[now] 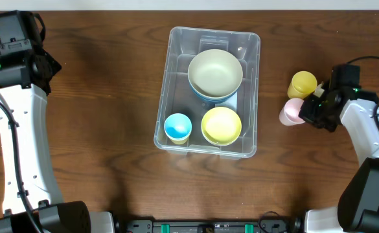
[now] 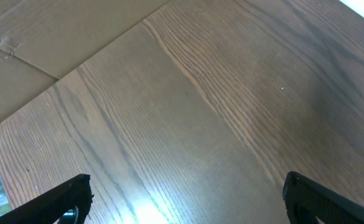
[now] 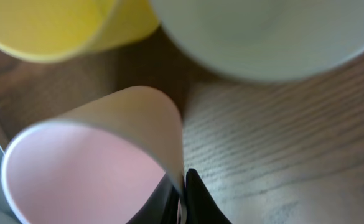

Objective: Pack container
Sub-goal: 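Lift the pink cup and carry it to the container's back left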

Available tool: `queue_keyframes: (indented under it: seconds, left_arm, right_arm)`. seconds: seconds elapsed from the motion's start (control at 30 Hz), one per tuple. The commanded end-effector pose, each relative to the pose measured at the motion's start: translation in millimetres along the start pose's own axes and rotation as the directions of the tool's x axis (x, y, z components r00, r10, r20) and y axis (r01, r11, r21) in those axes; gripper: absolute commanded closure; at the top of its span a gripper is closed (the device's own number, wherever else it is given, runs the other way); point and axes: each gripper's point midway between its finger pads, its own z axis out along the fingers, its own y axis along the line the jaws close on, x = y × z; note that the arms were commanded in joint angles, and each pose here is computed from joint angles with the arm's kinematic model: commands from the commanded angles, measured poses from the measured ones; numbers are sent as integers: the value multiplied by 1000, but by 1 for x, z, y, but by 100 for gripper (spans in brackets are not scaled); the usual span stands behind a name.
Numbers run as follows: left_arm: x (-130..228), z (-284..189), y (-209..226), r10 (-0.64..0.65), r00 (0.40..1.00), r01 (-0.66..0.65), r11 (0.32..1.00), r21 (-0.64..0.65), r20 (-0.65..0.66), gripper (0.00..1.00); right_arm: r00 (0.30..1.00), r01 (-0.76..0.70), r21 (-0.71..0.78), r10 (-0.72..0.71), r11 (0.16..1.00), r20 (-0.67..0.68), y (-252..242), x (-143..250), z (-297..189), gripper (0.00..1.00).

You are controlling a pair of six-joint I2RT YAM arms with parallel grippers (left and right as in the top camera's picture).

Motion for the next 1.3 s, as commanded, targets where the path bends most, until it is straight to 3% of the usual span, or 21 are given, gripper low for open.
queue_keyframes:
  seconds: [0.0, 0.4, 0.57, 0.77, 1.0, 1.27]
  left_arm:
    - [-2, 1, 3, -10, 1000, 10, 1000, -16, 5, 2]
    - [-2, 1, 3, -10, 1000, 11, 1000, -16, 6, 2]
    - [-2, 1, 3, -10, 1000, 10, 1000, -16, 5, 2]
    - [-2, 1, 3, -10, 1000, 10, 1000, -16, 5, 2]
    - [-2, 1, 3, -10, 1000, 10, 1000, -16, 5, 2]
    - [-2, 1, 3, -10, 1000, 10, 1000, -15, 5, 2]
  right_arm:
    - [999, 14, -19, -13, 1000, 35, 8, -6, -16, 96]
    - [964, 109, -66, -89, 992, 252, 30, -14, -136, 98]
    - [917, 265, -123, -210, 956, 340, 83, -4, -187, 99]
    - [808, 499, -188, -374, 846, 456, 170, 29, -223, 99]
    - [690, 675, -196, -516, 711, 507, 251, 80, -212, 99]
    - [632, 755, -167, -636, 634, 442, 314, 116, -138, 99]
